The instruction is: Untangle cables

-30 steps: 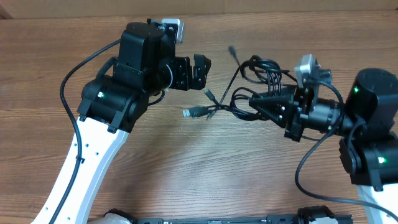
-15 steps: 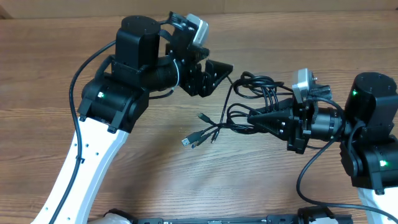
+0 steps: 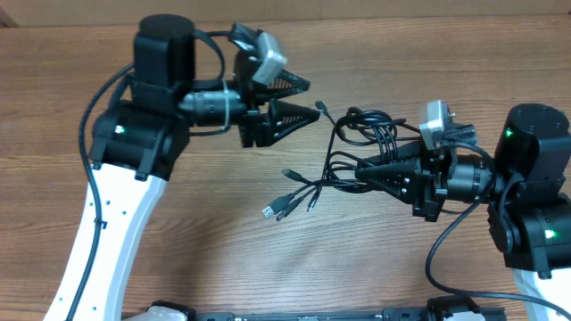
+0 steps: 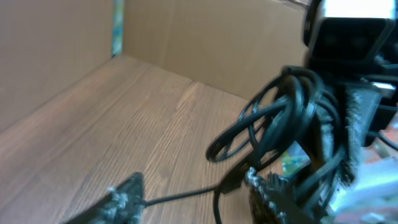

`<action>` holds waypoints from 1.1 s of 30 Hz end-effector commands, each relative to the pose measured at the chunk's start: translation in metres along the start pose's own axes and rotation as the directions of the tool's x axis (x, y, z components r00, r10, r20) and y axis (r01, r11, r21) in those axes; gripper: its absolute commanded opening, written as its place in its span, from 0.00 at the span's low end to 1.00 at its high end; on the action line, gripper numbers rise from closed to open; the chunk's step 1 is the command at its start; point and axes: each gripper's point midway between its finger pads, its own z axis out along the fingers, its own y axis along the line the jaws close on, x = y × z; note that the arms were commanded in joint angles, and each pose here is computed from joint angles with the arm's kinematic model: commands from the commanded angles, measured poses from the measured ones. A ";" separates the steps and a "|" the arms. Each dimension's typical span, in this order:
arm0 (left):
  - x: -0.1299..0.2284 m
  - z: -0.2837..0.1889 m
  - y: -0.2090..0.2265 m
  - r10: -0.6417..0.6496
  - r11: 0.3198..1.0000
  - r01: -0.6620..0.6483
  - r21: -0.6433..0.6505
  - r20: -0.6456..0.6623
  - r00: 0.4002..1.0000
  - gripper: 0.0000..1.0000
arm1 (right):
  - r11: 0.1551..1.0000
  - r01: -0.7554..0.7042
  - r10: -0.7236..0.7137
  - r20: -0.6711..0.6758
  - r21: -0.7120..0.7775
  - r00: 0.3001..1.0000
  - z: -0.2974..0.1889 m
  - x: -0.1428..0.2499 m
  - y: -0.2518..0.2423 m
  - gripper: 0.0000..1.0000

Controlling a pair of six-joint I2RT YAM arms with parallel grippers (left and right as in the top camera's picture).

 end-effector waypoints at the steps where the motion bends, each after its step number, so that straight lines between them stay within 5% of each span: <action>1: -0.005 -0.008 -0.020 0.078 0.988 -0.082 0.127 0.037 0.996 0.68 | 0.998 0.042 -0.041 0.018 -0.050 0.999 -0.002 -0.007 0.012 0.08; 16: -0.002 -0.008 -0.040 0.182 0.956 -0.193 0.220 0.073 0.981 0.77 | 0.957 0.143 -0.129 0.070 -0.253 0.989 -0.008 -0.018 0.048 0.09; 33: 0.001 0.013 -0.070 0.232 0.916 -0.245 0.318 0.079 0.970 0.79 | 0.956 0.144 -0.130 0.071 -0.257 0.989 -0.008 -0.018 0.049 0.10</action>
